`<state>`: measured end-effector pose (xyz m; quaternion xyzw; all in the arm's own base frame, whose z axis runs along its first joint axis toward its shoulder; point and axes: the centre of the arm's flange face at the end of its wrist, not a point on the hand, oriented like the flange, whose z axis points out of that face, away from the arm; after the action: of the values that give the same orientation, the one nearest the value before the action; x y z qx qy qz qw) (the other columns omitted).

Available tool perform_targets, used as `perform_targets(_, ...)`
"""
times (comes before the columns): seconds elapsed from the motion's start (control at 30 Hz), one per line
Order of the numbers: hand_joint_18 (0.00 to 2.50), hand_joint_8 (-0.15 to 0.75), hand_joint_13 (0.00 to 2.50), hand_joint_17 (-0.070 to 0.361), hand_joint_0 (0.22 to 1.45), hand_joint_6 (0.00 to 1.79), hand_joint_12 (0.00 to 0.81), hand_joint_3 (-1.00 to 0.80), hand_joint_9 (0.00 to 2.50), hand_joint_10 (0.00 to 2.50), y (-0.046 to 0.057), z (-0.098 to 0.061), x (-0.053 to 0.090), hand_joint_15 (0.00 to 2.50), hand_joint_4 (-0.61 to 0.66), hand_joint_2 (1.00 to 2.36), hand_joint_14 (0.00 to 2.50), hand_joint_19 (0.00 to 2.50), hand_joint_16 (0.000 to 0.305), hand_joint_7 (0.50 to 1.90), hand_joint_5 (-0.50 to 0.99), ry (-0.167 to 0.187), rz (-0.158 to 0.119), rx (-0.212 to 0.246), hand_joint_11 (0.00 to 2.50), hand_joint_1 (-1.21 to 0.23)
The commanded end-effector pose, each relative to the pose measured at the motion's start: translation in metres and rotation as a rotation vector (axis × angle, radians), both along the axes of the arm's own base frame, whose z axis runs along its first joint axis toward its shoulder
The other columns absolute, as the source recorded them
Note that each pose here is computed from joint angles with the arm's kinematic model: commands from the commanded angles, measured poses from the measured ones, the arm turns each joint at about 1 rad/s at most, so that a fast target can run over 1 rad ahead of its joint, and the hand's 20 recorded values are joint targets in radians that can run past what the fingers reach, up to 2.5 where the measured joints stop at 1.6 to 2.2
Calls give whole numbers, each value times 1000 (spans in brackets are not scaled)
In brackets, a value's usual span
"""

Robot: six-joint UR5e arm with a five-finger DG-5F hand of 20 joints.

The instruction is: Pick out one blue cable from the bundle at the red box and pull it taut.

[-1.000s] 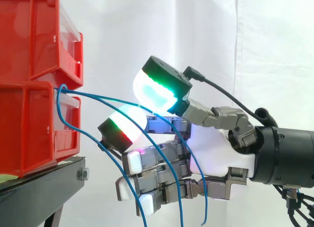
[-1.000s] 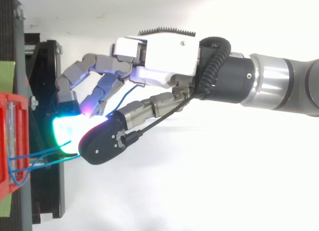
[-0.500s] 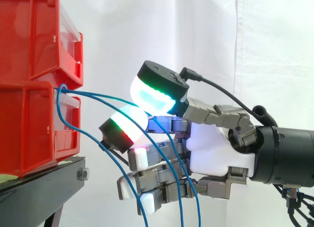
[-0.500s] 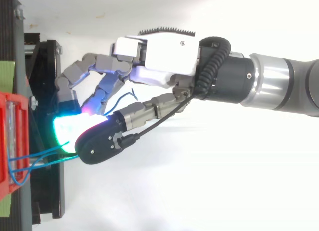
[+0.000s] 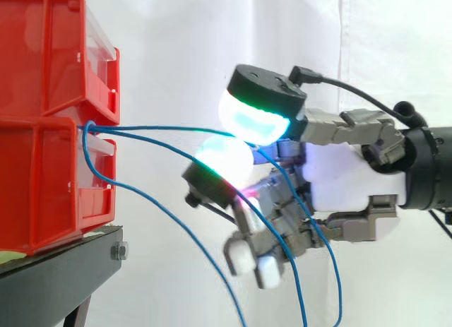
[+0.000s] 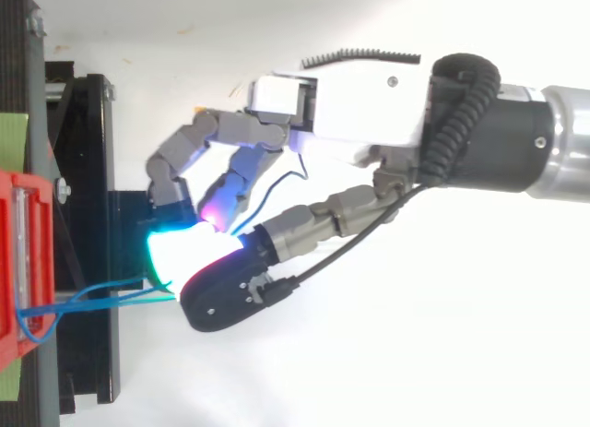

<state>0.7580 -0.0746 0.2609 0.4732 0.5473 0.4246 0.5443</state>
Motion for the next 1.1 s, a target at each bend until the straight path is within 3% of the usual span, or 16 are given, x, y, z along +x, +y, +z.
perform_targets(0.0, 742, 173, 831, 84, 564, 914, 275, -53, 1050, 18, 1, 2, -8, 495, -180, 1033, 19, 695, 37, 1129, -109, 53, 0, -16, 577, -683)
perform_targets(0.33, 755, 180, 836, 83, 565, 918, 269, 11, 1054, 20, 6, 4, -10, 494, -206, 1035, 19, 669, 37, 1156, -103, 68, 8, -15, 573, -746)
perform_targets(0.47, 759, 182, 841, 83, 574, 923, 264, 27, 1061, 20, 9, 8, -18, 491, -211, 1037, 19, 660, 37, 1153, -102, 74, 0, -17, 571, -767)
perform_targets(0.6, 758, 184, 840, 82, 584, 926, 265, 30, 1065, 18, 11, 9, -35, 488, -205, 1038, 19, 655, 37, 1161, -101, 87, -36, -24, 571, -778)
perform_targets(0.67, 761, 186, 839, 82, 591, 928, 261, 38, 1062, 21, 13, 12, -43, 489, -203, 1039, 19, 654, 36, 1163, -101, 75, -76, -22, 576, -789)
perform_targets(0.73, 770, 192, 842, 81, 619, 944, 260, 64, 1064, 20, 16, 16, -48, 485, -212, 1042, 20, 646, 36, 1146, -113, 64, -91, -16, 573, -820)
perform_targets(0.77, 770, 190, 844, 82, 646, 949, 261, 80, 1064, 20, 17, 15, -51, 481, -221, 1041, 19, 648, 36, 1221, -121, 64, -96, -7, 589, -829)
perform_targets(0.9, 766, 186, 841, 81, 676, 957, 260, -9, 1040, 20, 22, 9, -56, 485, -199, 1039, 20, 640, 36, 1224, -140, 78, -97, 36, 585, -826)
perform_targets(0.93, 750, 186, 835, 79, 697, 961, 260, -34, 1032, 18, 23, 9, -56, 478, -199, 1039, 19, 638, 35, 1222, -145, 73, -99, 78, 587, -828)
perform_targets(1.07, 724, 181, 818, 77, 745, 967, 252, -133, 1025, 18, 24, 10, -55, 485, -208, 1033, 19, 656, 34, 1228, -155, 66, -101, 137, 578, -831)
